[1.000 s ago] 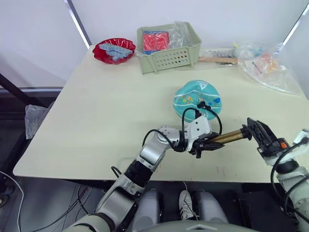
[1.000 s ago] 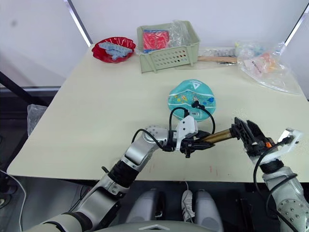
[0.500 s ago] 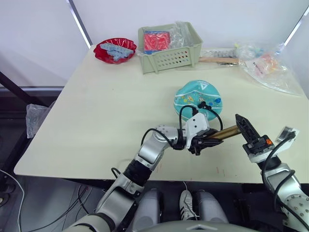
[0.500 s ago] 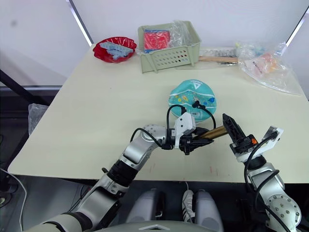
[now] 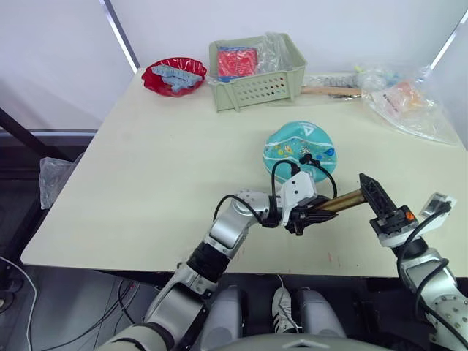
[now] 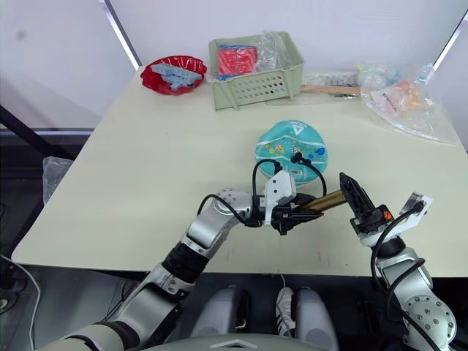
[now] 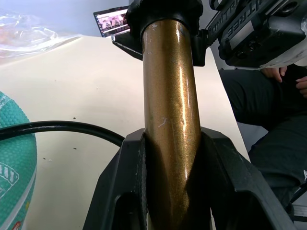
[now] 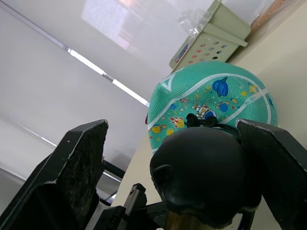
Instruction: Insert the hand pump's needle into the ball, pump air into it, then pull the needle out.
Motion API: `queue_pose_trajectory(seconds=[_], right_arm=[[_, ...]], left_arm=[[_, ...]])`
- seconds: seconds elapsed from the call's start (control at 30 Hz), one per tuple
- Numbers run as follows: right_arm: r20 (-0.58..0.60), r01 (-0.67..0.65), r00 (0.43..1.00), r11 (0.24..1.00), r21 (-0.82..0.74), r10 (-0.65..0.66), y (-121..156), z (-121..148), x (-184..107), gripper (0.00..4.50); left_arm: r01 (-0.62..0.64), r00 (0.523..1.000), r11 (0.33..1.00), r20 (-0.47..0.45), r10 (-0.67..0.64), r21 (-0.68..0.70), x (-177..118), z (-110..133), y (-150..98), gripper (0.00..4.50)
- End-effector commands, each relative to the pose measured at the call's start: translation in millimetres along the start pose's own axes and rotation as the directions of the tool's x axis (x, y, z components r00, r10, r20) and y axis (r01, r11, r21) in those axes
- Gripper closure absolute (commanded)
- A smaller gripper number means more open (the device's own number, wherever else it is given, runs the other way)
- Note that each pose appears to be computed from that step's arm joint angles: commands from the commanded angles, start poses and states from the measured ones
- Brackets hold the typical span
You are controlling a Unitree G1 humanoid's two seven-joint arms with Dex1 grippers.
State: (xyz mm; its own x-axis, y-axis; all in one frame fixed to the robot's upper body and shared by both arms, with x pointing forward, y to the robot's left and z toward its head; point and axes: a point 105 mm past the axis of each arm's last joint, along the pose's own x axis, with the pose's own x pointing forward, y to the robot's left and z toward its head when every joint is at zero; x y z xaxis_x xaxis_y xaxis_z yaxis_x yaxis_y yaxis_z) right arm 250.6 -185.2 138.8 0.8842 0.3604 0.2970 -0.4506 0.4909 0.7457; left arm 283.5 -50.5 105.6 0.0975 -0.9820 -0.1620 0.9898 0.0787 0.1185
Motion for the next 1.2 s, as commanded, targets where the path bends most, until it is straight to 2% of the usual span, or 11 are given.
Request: queue_pose_trajectory(seconds=[0.03, 0.6, 1.0, 1.03, 1.07, 1.17, 1.2], right_arm=[[0.035, -0.031, 0.999, 0.999, -0.029, 0.032, 5.1, 12.2, -1.0, 0.0], [-0.007, -0.051, 0.999, 0.998, -0.038, 0.05, 6.2, 1.8, 1.0, 0.0], [0.009, -0.056, 0.998, 0.997, -0.057, 0.057, 6.0, 5.4, 2.2, 0.0], [0.008, -0.057, 0.998, 0.997, -0.061, 0.058, 6.0, 5.5, 2.2, 0.56], [0.008, -0.057, 0.998, 0.996, -0.062, 0.058, 5.9, 5.6, 2.2, 0.74], [0.01, -0.056, 0.998, 0.996, -0.063, 0.056, 5.4, 5.6, 2.3, 2.23], [0.012, -0.055, 0.998, 0.997, -0.063, 0.056, 5.4, 5.5, 2.5, 2.38]], left_arm=[[0.012, 0.999, 0.999, 0.04, -0.014, 0.034, 2.4, 11.1, -4.7, 3.43], [0.009, 0.999, 1.0, 0.035, -0.01, 0.025, 5.1, 7.5, -3.6, 3.43], [0.011, 0.999, 1.0, 0.03, -0.012, 0.011, 5.6, 4.9, -4.2, 3.43], [0.011, 0.999, 1.0, 0.03, -0.012, 0.009, 5.7, 4.7, -4.3, 3.43], [0.011, 0.999, 1.0, 0.03, -0.011, 0.007, 5.8, 4.5, -4.4, 3.43], [0.011, 1.0, 1.0, 0.029, -0.011, 0.002, 5.9, 3.8, -4.4, 3.43], [0.01, 1.0, 1.0, 0.029, -0.01, 0.0, 5.8, 3.6, -4.4, 3.43]])
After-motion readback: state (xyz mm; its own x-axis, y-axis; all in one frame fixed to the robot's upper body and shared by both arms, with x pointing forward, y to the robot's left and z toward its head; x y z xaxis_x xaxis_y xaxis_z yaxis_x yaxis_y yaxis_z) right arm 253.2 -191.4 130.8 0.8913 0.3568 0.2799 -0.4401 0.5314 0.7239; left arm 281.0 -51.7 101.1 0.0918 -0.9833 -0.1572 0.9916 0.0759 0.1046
